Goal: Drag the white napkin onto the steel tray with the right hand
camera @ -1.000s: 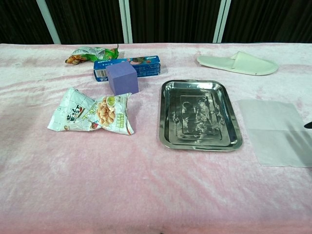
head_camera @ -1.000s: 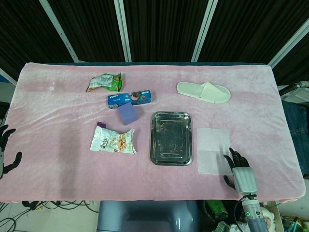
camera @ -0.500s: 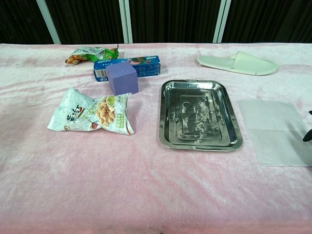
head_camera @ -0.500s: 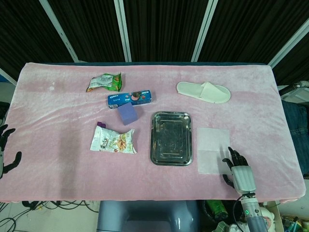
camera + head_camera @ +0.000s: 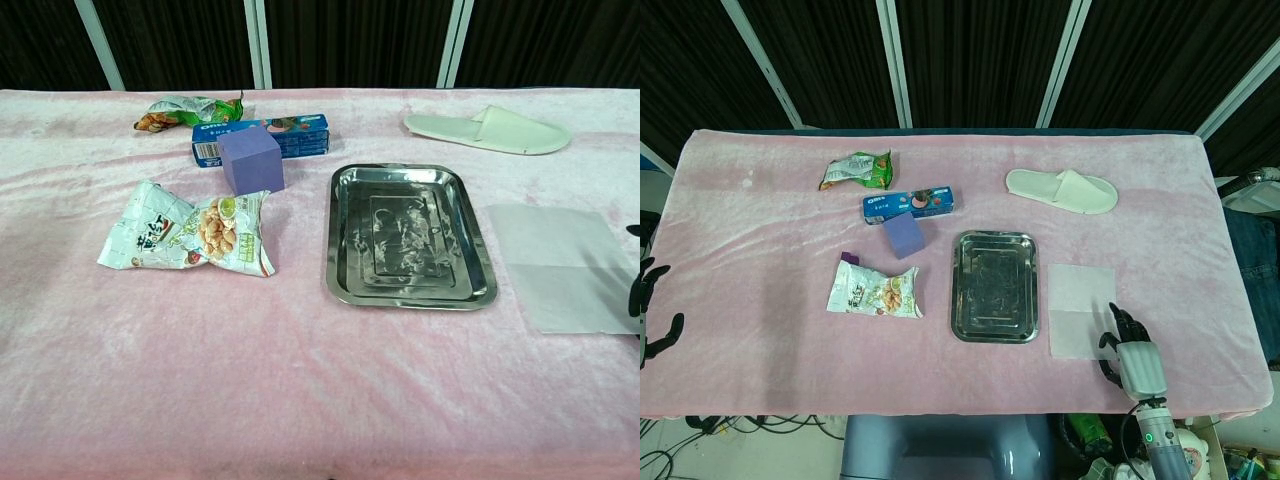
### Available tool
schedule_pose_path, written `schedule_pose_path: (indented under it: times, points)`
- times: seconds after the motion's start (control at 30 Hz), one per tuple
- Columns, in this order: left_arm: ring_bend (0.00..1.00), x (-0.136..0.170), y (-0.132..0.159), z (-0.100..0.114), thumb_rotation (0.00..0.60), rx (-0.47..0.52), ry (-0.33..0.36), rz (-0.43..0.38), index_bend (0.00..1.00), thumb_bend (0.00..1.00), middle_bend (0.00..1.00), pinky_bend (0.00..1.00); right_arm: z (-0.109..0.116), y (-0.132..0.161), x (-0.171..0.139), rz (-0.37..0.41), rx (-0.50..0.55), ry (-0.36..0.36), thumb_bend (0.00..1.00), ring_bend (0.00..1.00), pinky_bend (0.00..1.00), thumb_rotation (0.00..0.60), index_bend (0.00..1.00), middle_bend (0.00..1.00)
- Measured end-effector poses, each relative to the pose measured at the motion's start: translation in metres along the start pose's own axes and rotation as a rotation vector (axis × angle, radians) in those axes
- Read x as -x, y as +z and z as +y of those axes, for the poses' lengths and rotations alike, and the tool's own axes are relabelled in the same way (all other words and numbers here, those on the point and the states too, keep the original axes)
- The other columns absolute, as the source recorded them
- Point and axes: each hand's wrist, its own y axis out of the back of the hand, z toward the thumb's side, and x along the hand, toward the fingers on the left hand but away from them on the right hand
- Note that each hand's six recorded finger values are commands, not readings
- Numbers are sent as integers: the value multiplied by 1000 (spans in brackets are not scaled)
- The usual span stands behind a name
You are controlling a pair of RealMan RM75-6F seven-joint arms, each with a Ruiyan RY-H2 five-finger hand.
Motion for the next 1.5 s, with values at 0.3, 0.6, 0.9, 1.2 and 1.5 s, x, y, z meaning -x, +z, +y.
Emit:
schedule_pose_path:
  times: [0.3, 0.6, 0.9, 1.2, 1.5]
  points:
    - [1, 0, -1, 0, 600, 2, 1, 6, 170, 372, 80, 6, -2, 3, 1, 4, 25, 12, 366, 87, 186, 600, 658, 30]
    - [1, 0, -1, 1, 600, 3, 2, 10, 179, 372, 80, 6, 9, 12, 8, 21, 135, 8, 391, 88, 185, 600, 696, 31]
    - [2, 0, -1, 1, 600, 9, 2, 13, 179, 372, 80, 6, 34, 24, 18, 63, 167, -23, 404, 88, 186, 600, 704, 31]
    - [1, 0, -2, 1, 600, 13, 0, 16, 179, 372, 80, 6, 62, 59, 28, 150, 206, -20, 411, 88, 186, 600, 708, 31]
    - [1, 0, -2, 1, 600, 20, 1, 19, 179, 372, 80, 7, 65, 96, 36, 238, 159, -11, 412, 88, 186, 600, 708, 31]
